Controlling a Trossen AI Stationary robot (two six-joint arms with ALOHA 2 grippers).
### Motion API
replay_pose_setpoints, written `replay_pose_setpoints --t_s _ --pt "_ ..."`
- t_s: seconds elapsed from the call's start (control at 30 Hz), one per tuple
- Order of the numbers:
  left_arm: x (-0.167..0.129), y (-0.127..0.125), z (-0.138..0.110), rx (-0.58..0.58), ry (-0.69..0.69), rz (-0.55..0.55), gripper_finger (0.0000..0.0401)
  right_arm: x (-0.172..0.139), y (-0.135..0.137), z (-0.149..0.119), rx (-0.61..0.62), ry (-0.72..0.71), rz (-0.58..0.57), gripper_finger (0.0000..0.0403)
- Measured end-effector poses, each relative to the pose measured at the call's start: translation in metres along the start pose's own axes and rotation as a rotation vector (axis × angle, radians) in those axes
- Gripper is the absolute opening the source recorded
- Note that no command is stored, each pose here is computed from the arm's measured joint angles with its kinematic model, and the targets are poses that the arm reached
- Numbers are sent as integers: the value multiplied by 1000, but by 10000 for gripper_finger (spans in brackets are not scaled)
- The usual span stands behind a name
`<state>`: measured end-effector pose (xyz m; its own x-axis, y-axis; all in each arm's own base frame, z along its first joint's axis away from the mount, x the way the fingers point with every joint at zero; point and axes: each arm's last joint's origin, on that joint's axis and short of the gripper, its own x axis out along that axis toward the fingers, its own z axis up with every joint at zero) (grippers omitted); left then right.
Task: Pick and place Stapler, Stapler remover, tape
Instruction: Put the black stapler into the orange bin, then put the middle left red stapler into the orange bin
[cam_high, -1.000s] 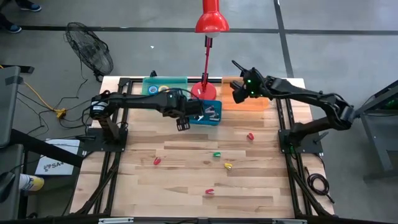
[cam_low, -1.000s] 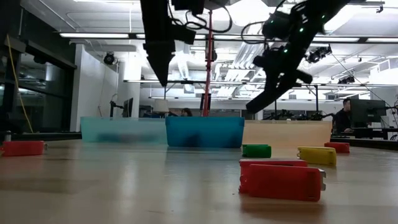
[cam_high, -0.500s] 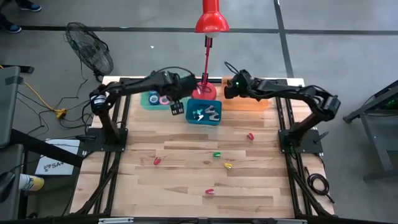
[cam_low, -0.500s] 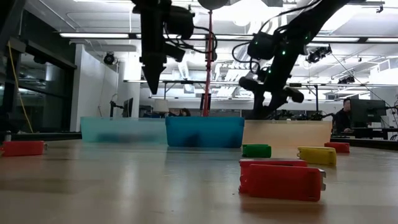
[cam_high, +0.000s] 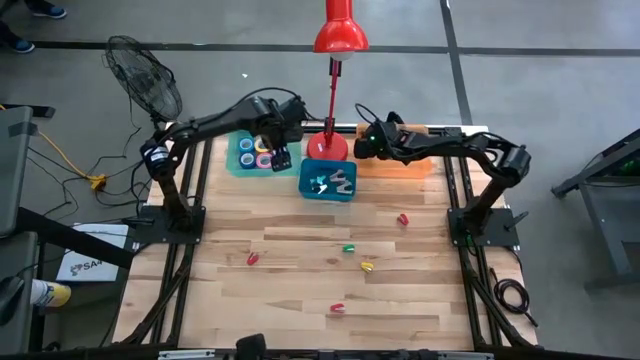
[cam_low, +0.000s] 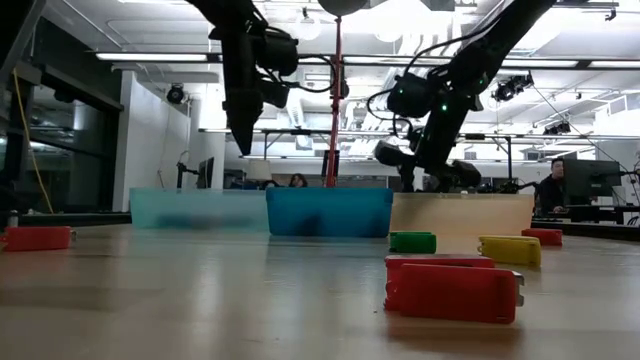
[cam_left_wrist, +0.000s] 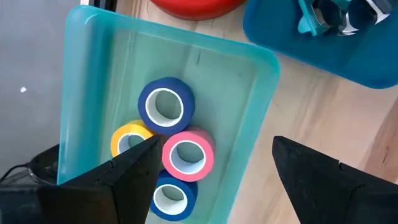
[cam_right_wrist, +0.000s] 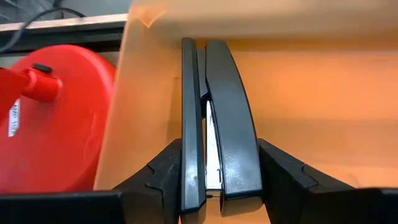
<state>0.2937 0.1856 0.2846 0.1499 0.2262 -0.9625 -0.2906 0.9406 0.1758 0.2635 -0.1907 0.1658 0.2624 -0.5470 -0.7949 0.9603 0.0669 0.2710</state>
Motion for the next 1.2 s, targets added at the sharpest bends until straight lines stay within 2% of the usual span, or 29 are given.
replay_pose_setpoints --t_s 0.53,0.73,0.83,1.2 --pt "4 39 -11 -57 -56 -75 298 7 11 -14 17 65 63 156" --pt "5 50 -14 -83 -87 -103 298 9 9 -15 23 130 90 246" --pt "5 54 -16 -87 -88 -104 298 10 7 -12 31 145 106 270" --pt "5 58 -18 -89 -90 -112 298 7 5 -6 26 187 148 270"
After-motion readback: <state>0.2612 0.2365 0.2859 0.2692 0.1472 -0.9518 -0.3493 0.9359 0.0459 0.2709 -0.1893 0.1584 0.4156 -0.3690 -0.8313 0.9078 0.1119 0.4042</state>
